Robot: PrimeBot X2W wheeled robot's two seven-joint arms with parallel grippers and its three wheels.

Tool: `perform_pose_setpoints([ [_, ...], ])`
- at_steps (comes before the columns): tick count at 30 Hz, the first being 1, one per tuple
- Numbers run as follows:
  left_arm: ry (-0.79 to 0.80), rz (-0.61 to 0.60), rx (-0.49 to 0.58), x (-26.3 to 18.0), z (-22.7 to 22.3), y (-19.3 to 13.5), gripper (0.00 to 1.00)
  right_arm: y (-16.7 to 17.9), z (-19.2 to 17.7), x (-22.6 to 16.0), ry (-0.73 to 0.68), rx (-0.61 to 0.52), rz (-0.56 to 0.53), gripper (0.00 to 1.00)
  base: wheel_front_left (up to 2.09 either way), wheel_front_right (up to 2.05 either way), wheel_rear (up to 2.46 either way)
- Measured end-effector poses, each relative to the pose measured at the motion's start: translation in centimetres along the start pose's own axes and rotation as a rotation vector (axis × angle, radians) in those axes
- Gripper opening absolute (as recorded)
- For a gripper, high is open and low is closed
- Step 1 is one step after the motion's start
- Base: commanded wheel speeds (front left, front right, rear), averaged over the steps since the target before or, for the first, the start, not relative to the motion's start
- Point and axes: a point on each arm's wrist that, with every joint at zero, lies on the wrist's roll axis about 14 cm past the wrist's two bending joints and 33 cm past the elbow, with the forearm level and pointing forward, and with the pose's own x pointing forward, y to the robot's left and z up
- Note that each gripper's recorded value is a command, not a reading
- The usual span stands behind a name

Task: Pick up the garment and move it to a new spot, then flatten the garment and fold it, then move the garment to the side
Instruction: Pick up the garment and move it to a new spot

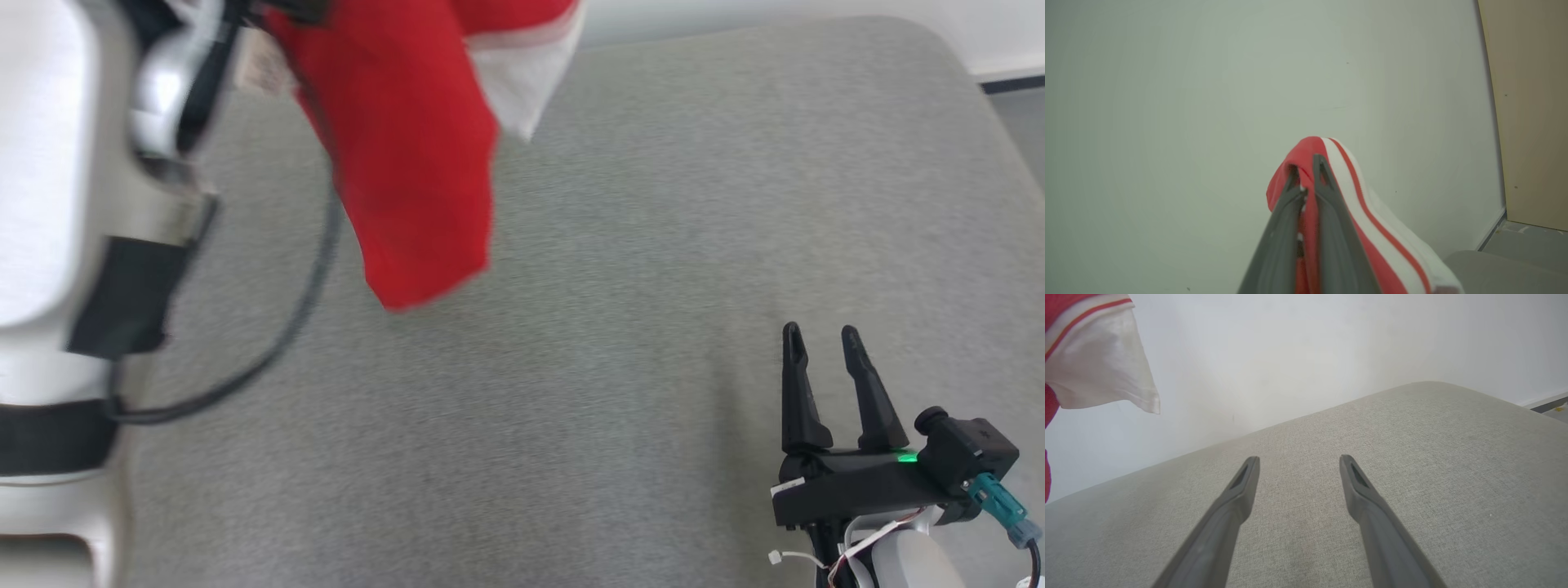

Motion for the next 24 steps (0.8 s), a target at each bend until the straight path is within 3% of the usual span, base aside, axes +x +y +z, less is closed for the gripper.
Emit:
perform_pose_setpoints([
  [8,-0.08,-0.223,-0.213,2.9,1.3,-11.3,0.0,-3.8,1.3,-3.0,-0.023,0.0,-0.12,1.0,0.0,0.0,0.0],
  [13,-0.1,-0.274,-0.325,3.2,1.0,-15.2,0.0,-5.9,2.6,-4.7,-0.05,-0.029,-0.186,1.0,0.0,0.0,0.0],
  [18,-0.043,-0.227,-0.403,2.1,-2.0,-16.0,0.0,-6.8,3.3,-5.7,-0.065,-0.051,-0.213,1.0,0.0,0.0,0.0],
  [24,0.138,-0.043,-0.452,-3.0,-10.8,-12.6,0.0,-5.9,2.9,-4.6,-0.055,-0.07,-0.18,1.0,0.0,0.0,0.0],
])
